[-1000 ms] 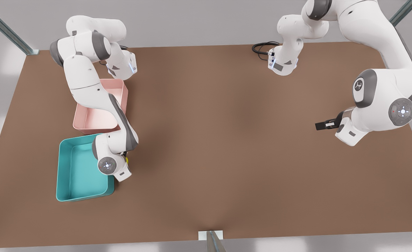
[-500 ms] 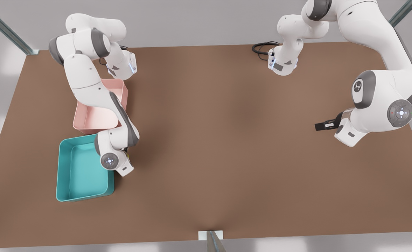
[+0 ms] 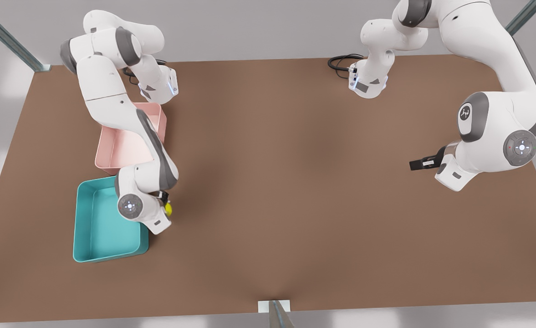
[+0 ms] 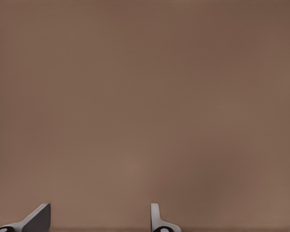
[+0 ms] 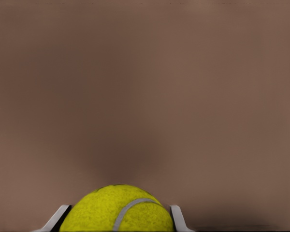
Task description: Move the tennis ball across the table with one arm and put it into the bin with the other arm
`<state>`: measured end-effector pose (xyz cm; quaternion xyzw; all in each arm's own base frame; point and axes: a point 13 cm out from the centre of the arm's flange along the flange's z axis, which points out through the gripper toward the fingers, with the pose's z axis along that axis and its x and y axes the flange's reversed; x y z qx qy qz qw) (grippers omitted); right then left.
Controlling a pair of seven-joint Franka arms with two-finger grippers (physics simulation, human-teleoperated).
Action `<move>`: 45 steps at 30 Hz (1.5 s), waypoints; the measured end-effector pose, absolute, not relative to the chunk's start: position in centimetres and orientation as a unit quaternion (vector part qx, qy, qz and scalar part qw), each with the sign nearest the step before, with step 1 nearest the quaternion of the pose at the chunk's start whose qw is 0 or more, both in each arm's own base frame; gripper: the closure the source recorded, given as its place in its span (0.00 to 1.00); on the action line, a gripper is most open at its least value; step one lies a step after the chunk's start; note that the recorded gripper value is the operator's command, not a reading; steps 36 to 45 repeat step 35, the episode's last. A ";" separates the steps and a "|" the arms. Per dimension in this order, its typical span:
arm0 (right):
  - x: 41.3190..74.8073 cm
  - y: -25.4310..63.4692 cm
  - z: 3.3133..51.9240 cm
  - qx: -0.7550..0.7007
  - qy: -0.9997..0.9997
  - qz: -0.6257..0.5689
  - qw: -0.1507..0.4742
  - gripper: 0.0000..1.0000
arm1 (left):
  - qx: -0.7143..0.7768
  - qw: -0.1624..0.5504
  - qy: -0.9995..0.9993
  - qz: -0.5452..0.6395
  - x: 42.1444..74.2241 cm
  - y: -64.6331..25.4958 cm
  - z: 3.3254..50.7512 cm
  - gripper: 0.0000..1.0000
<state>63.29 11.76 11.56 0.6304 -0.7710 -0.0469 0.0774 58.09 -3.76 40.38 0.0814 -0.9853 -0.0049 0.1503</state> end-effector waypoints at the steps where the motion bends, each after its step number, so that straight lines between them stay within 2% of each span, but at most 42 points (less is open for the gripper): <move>1: 64.0 11.5 13.2 0.623 -0.778 -0.050 0.065 0.65 | 0.081 0.150 -0.985 -0.005 58.1 -3.8 40.4 0.00; 4: 65.5 6.7 19.0 0.585 -0.808 -0.054 0.036 0.65 | 0.082 0.150 -0.985 -0.005 58.1 -3.8 40.4 0.00; 6: 65.5 1.6 21.0 0.552 -0.831 -0.059 0.033 0.65 | 0.081 0.151 -0.985 -0.004 58.1 -3.9 40.4 0.00; 9: 64.7 -6.1 21.7 0.504 -0.860 -0.062 0.041 0.65 | 0.073 0.158 -0.985 -0.002 57.6 -5.0 40.3 0.00; 11: 64.1 -9.6 20.3 0.481 -0.873 -0.065 0.055 0.65 | 0.071 0.161 -0.984 -0.001 57.5 -5.4 40.4 0.00; 12: 63.6 -10.8 18.9 0.471 -0.877 -0.070 0.065 0.61 | 0.071 0.162 -0.984 -0.001 57.4 -5.5 40.4 0.00; 13: 63.3 -11.6 17.5 0.464 -0.880 -0.076 0.072 0.03 | 0.071 0.163 -0.984 -0.001 57.3 -5.6 40.4 0.00; 14: 63.1 -11.9 16.3 0.459 -0.882 -0.081 0.076 0.00 | 0.071 0.164 -0.984 -0.001 57.3 -5.6 40.4 0.00; 19: 63.2 -11.7 14.9 0.450 -0.886 -0.086 0.075 0.00 | 0.071 0.167 -0.983 -0.001 57.1 -5.9 40.4 0.00; 22: 65.0 -8.3 16.5 0.451 -0.887 -0.076 0.065 0.00 | 0.073 0.169 -0.983 -0.001 57.0 -5.9 40.4 0.00; 24: 68.5 -0.6 21.6 0.458 -0.886 -0.048 0.052 0.00 | 0.073 0.169 -0.983 -0.001 57.0 -6.0 40.4 0.00; 27: 70.6 5.2 32.2 0.433 -0.901 0.002 0.030 0.00 | 0.073 0.170 -0.983 0.001 56.9 -6.2 40.4 0.00; 29: 68.8 5.7 38.2 0.393 -0.919 0.021 0.033 0.00 | 0.073 0.170 -0.983 0.001 56.9 -6.3 40.4 0.00; 31: 64.8 3.9 43.8 0.342 -0.939 0.017 0.035 0.00 | 0.071 0.171 -0.983 0.002 56.9 -6.7 40.4 0.00; 33: 60.9 2.0 46.4 0.290 -0.956 0.011 0.050 0.00 | 0.071 0.171 -0.983 0.002 56.8 -6.7 40.4 0.00; 35: 58.9 0.9 46.9 0.241 -0.968 0.001 0.066 0.00 | 0.071 0.171 -0.983 0.002 56.8 -6.8 40.4 0.00; 45: 58.9 0.9 46.9 0.241 -0.968 0.001 0.066 0.00 | 0.071 0.171 -0.983 0.002 56.8 -6.8 40.4 0.00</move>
